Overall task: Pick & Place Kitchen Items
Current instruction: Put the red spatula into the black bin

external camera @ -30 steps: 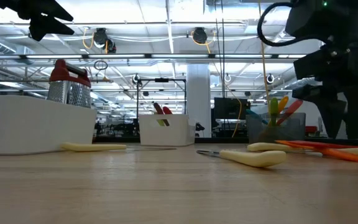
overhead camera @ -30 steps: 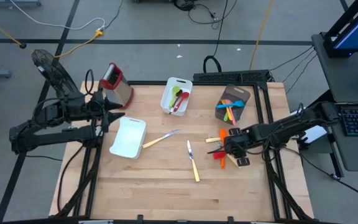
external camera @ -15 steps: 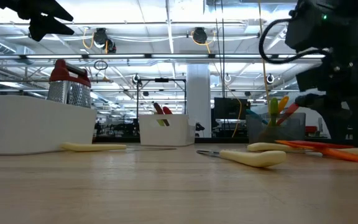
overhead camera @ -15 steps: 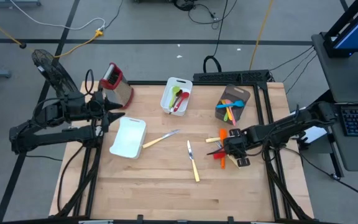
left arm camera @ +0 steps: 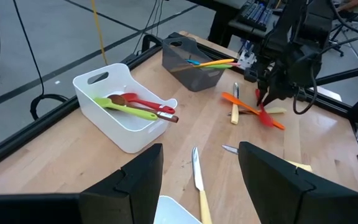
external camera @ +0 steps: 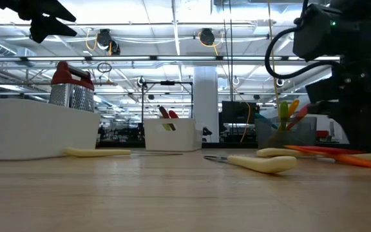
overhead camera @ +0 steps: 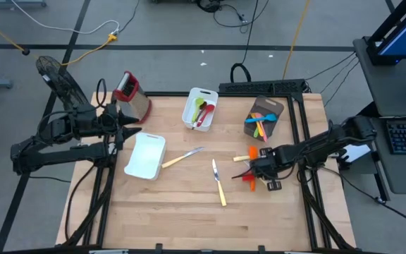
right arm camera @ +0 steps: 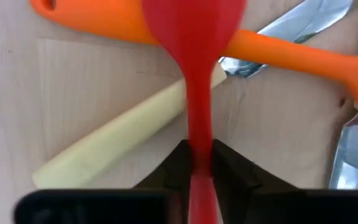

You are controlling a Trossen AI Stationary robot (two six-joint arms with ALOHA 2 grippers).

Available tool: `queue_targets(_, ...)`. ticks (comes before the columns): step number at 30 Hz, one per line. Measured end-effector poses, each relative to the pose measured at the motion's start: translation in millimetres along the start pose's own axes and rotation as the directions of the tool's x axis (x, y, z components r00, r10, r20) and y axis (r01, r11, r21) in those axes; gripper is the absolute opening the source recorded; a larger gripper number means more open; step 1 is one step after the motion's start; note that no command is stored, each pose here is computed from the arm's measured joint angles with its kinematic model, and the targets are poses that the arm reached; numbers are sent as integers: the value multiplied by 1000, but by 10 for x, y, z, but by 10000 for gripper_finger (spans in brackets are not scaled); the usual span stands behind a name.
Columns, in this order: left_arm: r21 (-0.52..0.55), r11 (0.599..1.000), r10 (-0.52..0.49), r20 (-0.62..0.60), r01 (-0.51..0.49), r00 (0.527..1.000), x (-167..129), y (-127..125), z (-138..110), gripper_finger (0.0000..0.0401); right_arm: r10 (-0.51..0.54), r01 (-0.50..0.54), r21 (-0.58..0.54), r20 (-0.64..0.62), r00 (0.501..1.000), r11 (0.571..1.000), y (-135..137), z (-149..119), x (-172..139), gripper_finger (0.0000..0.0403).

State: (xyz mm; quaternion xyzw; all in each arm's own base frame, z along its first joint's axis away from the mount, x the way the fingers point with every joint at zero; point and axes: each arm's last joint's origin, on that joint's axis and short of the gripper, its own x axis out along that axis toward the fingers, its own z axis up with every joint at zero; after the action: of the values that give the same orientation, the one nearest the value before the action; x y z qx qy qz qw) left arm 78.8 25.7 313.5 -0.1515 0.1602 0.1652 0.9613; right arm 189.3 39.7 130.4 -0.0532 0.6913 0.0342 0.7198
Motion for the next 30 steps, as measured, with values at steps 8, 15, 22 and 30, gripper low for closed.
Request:
queue_targets(8,-4,1000,-2,0,2,1000,-1,-1,1,216,-36,30,69,79,996,997,-23,-29,-131,26)
queue_targets(15,-4,1000,-2,0,2,1000,-1,-1,1,216,-9,-12,133,156,988,991,-27,-52,-339,26)
queue_targets(22,-4,1000,-2,0,2,1000,-1,-1,1,216,160,-190,113,234,959,975,17,59,-732,26)
queue_targets(30,-1,1000,-3,0,3,1000,-1,-1,1,216,407,-513,219,390,826,830,47,286,-1067,26)
